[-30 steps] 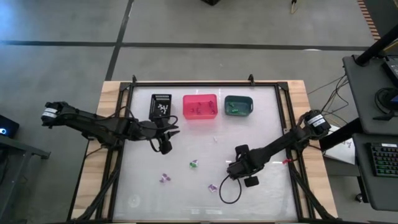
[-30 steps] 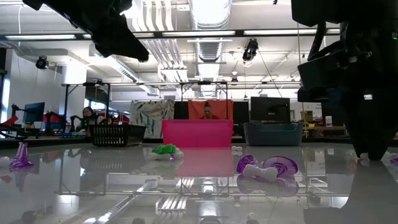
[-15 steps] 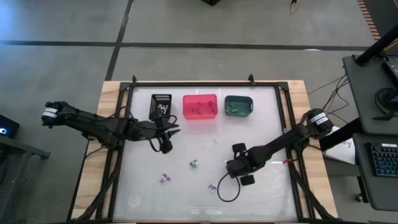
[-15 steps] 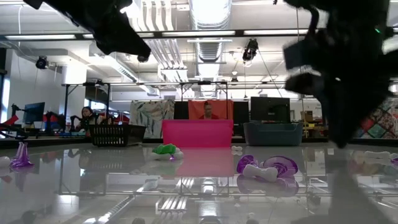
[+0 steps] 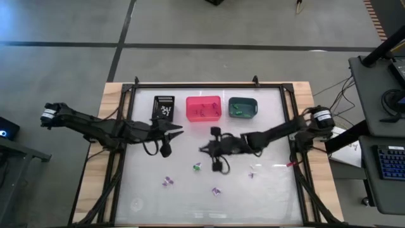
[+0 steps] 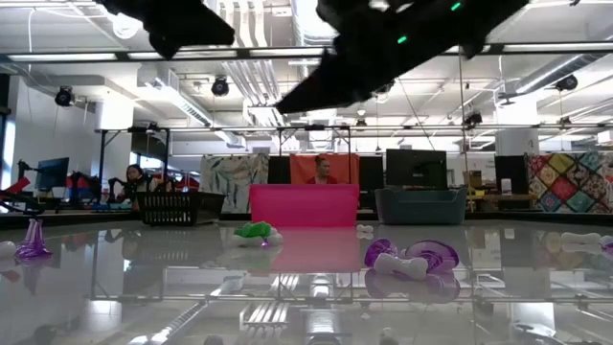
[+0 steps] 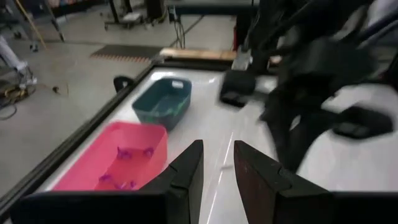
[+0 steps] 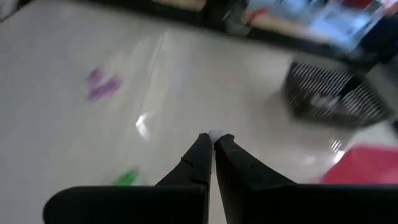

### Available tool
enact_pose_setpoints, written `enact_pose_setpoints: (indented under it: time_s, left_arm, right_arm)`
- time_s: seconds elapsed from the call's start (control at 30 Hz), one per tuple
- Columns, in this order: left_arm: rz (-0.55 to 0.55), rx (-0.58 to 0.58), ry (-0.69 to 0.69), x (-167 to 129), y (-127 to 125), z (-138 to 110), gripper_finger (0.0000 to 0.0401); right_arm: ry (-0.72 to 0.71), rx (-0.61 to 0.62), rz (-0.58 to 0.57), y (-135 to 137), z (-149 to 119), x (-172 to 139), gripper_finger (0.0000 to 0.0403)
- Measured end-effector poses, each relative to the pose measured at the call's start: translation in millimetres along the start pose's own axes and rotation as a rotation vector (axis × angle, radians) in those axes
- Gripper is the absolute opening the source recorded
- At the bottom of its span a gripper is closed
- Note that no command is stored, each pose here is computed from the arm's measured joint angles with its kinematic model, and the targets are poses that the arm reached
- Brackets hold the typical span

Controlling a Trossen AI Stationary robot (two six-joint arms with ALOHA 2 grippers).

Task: Sort Halloween decoration
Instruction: Put the white bone toy into the black bin

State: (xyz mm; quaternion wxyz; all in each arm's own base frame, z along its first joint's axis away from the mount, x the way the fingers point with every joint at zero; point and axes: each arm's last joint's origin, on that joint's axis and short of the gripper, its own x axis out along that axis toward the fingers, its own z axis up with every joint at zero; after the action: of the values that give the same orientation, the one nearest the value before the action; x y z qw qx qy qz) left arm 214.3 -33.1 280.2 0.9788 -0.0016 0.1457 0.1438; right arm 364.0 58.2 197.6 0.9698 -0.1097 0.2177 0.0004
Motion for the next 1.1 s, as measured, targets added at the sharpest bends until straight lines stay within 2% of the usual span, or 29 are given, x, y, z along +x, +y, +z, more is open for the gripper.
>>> enact_pose_setpoints:
  time_s: [0.23, 0.57, 0.87, 1.1]
  left_arm:
    - [-0.016, -0.036, -0.106, -27, 12, 15, 0.0072]
    - [-0.024, -0.067, -0.168, -51, 24, 23, 0.0072]
    - [-0.023, -0.061, -0.153, -53, 25, 21, 0.0072]
    - [-0.023, -0.062, -0.145, -53, 25, 20, 0.0072]
  right_arm:
    - [-0.191, 0.106, -0.133, -57, -4, 44, 0.0009]
    - [-0.258, 0.233, -0.207, -118, 3, 101, 0.0009]
    - [-0.311, 0.33, -0.249, -147, 8, 142, 0.0009]
    - [-0.302, 0.346, -0.259, -152, 1, 154, 0.0009]
